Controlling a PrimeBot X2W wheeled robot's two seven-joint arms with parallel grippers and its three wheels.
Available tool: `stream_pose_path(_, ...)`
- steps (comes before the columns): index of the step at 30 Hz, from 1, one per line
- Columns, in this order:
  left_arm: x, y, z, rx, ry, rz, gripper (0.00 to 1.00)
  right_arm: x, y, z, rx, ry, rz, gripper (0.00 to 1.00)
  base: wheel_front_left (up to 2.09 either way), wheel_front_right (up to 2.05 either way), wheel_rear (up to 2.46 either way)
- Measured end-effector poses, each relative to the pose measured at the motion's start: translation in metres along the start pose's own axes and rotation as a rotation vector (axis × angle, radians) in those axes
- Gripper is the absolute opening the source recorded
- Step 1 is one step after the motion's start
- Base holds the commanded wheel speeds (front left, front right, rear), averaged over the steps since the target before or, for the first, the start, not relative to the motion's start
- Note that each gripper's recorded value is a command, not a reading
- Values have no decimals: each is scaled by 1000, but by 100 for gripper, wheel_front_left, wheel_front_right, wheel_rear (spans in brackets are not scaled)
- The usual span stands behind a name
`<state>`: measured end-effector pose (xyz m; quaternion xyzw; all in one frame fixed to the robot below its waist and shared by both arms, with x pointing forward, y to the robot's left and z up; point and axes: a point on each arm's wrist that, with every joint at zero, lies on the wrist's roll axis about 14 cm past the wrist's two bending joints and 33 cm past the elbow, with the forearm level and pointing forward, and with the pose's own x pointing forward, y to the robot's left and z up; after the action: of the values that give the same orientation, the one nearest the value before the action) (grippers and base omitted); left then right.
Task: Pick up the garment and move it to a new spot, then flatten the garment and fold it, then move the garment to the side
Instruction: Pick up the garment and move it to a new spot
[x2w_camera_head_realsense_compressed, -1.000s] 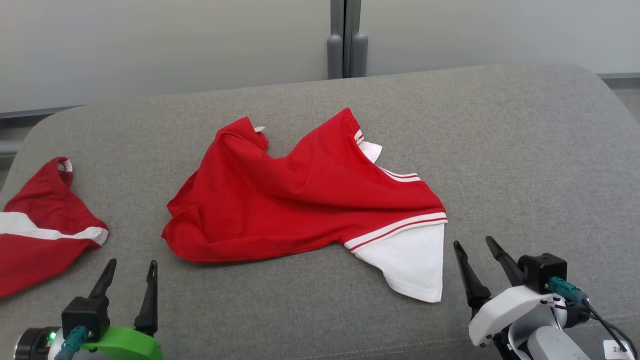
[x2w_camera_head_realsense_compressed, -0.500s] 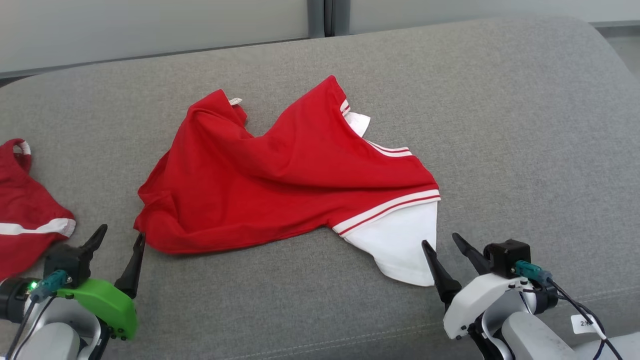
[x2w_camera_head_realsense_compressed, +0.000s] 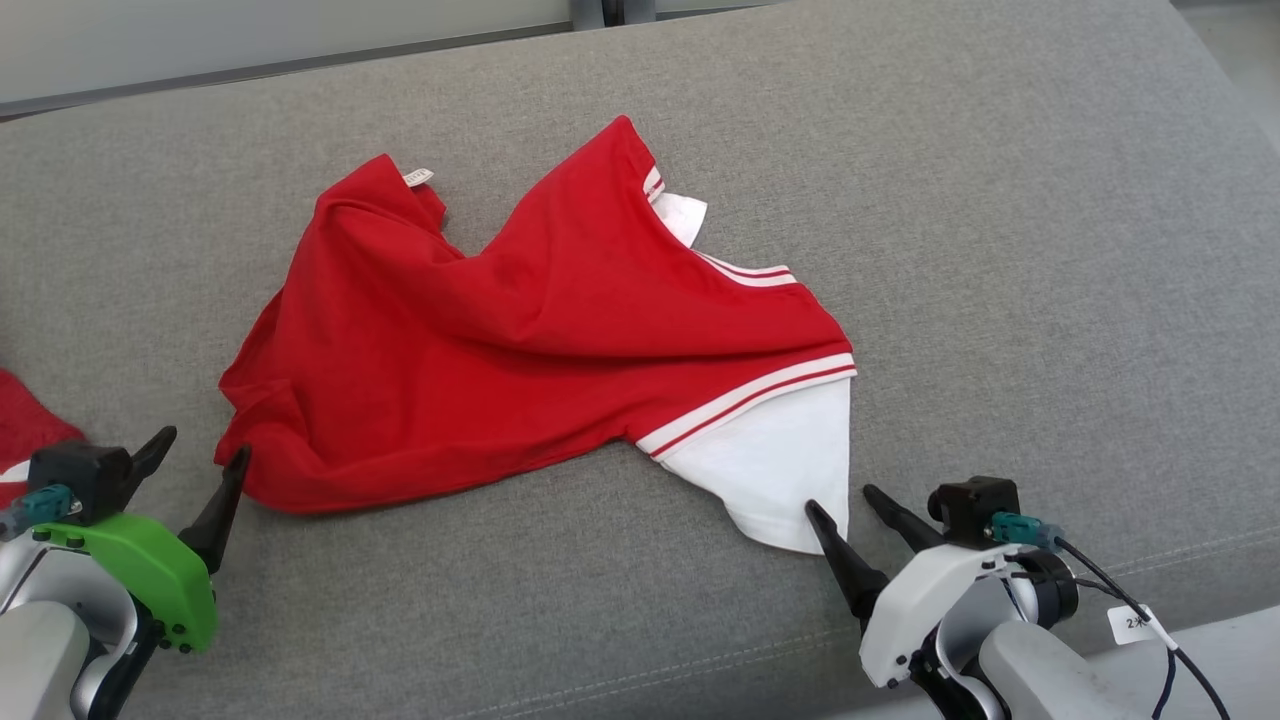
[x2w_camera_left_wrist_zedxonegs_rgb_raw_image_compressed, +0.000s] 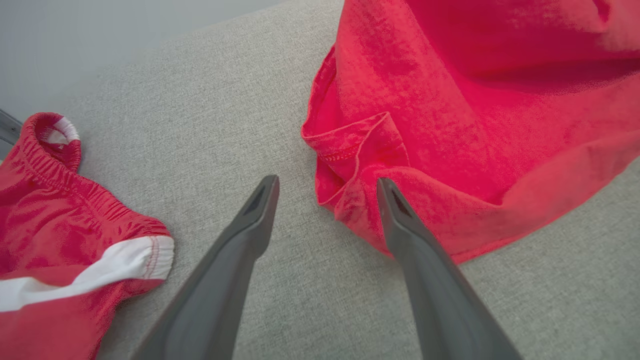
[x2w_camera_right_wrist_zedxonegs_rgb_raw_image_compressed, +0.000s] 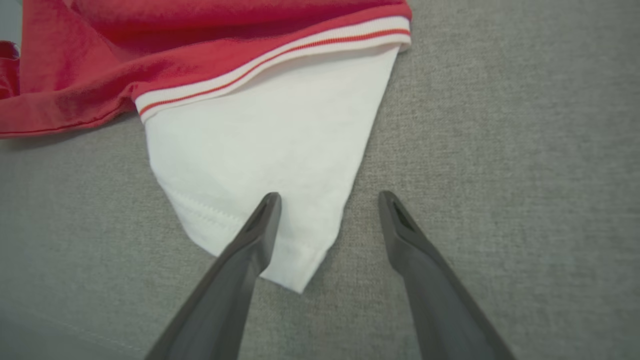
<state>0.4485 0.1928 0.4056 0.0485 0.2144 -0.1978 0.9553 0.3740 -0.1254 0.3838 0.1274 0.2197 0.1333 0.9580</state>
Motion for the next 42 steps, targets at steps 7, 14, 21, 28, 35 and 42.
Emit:
stream_pose_path(7, 3, -4, -16, -15, 59, -25, 100, -3, 0, -4, 14, 26, 13, 100, 0, 0, 0)
stream_pose_path(14, 8, 2, -27, 13, 68, -7, 100, -1, 1, -8, 20, 41, 28, 100, 0, 0, 0)
stream_pose_path(21, 11, -1, -37, 59, 76, -1, 100, 2, 1, -10, 18, 42, 34, 100, 0, 0, 0)
stream_pose_path(28, 11, 0, -38, 85, 72, 27, 100, 4, 2, -10, 16, 41, 42, 100, 0, 0, 0)
stream_pose_path(35, 13, -8, -34, 85, 54, 12, 100, 5, 3, -9, 12, 41, 46, 100, 0, 0, 0)
stream_pose_path(42, 14, -11, -30, 66, 30, 9, 0, 6, 6, -10, 11, 49, 56, 0, 0, 0, 0)
